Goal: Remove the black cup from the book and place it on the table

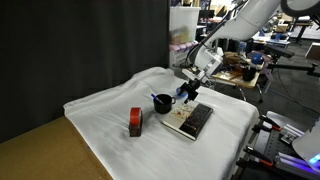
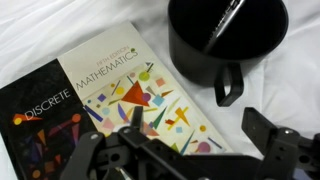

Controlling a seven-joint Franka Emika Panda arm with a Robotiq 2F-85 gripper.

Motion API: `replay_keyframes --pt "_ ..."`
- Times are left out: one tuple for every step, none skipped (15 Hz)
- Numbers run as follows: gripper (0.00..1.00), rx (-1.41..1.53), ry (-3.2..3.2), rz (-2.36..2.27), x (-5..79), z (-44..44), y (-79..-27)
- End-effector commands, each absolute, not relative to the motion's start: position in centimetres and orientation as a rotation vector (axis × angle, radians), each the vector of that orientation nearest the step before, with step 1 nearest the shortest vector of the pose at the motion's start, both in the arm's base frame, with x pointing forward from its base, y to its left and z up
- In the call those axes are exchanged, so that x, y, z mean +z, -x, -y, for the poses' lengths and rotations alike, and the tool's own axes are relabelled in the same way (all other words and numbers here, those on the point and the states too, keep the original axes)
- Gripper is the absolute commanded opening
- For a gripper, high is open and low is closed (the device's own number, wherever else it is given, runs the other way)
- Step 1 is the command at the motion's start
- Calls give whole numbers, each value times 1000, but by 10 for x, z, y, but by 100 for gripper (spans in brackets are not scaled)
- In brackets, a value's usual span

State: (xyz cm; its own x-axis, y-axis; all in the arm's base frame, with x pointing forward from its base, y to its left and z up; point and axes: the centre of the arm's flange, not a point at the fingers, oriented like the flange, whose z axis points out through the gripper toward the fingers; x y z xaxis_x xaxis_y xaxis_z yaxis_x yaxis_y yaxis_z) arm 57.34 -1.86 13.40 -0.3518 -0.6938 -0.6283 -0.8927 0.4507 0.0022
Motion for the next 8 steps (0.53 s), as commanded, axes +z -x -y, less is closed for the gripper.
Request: replay_keyframes --pt "100 478 1326 -2145 161 15 -554" --pt "100 488 1324 -2138 167 12 -548" --pt "100 497 1327 -2131 172 8 -546" --pt "100 497 1333 -2122 178 4 -541" --pt "100 496 1322 -2112 184 -2 -539" --pt "100 484 1336 -2117 167 3 -552" --pt "100 483 1340 -2111 172 1 -551" --pt "100 484 1340 -2111 171 1 -550"
